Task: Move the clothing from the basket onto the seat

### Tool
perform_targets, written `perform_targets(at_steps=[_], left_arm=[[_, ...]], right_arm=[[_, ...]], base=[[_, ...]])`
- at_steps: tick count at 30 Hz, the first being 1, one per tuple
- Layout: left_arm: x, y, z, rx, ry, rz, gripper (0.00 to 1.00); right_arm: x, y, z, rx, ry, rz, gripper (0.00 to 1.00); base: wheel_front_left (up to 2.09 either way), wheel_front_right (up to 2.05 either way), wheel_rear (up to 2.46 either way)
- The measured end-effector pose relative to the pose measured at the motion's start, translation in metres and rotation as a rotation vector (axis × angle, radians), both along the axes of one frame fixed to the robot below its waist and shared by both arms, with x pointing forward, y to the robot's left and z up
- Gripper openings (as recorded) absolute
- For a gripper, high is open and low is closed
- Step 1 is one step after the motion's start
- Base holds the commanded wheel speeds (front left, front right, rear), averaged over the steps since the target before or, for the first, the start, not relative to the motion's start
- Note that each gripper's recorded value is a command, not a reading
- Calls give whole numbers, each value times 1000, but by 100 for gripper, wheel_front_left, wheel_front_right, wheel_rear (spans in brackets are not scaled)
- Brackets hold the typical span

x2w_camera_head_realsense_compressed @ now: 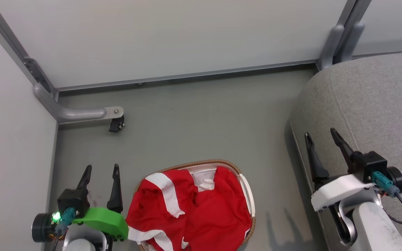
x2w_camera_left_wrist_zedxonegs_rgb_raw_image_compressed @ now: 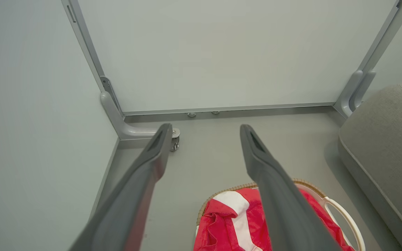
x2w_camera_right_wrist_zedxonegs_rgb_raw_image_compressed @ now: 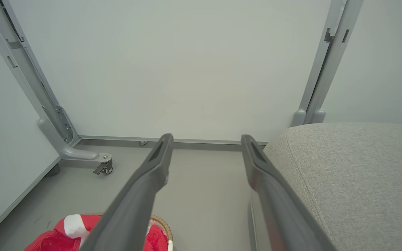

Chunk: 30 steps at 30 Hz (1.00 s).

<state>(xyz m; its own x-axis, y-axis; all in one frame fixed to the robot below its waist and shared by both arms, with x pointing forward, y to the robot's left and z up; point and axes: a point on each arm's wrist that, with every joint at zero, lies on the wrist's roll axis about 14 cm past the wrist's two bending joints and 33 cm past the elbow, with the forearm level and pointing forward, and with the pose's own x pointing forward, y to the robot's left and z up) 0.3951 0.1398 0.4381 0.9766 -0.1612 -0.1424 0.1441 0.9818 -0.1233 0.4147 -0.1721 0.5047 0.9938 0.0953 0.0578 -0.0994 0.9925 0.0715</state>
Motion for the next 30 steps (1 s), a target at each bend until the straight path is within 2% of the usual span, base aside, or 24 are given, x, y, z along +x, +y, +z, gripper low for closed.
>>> perform_targets(at_steps=[13, 16, 30], left_arm=[[44, -55, -52, 47, 89, -198, 100], [51, -63, -71, 51, 128, -233, 100], [34, -107, -179, 99, 377, -473, 100]], right_arm=[[51, 9, -7, -97, -30, 36, 100], [61, 4, -14, -87, -22, 23, 100], [81, -8, -80, -76, 114, 6, 100]], base=[[0, 0, 0], [0, 0, 0], [0, 0, 0]])
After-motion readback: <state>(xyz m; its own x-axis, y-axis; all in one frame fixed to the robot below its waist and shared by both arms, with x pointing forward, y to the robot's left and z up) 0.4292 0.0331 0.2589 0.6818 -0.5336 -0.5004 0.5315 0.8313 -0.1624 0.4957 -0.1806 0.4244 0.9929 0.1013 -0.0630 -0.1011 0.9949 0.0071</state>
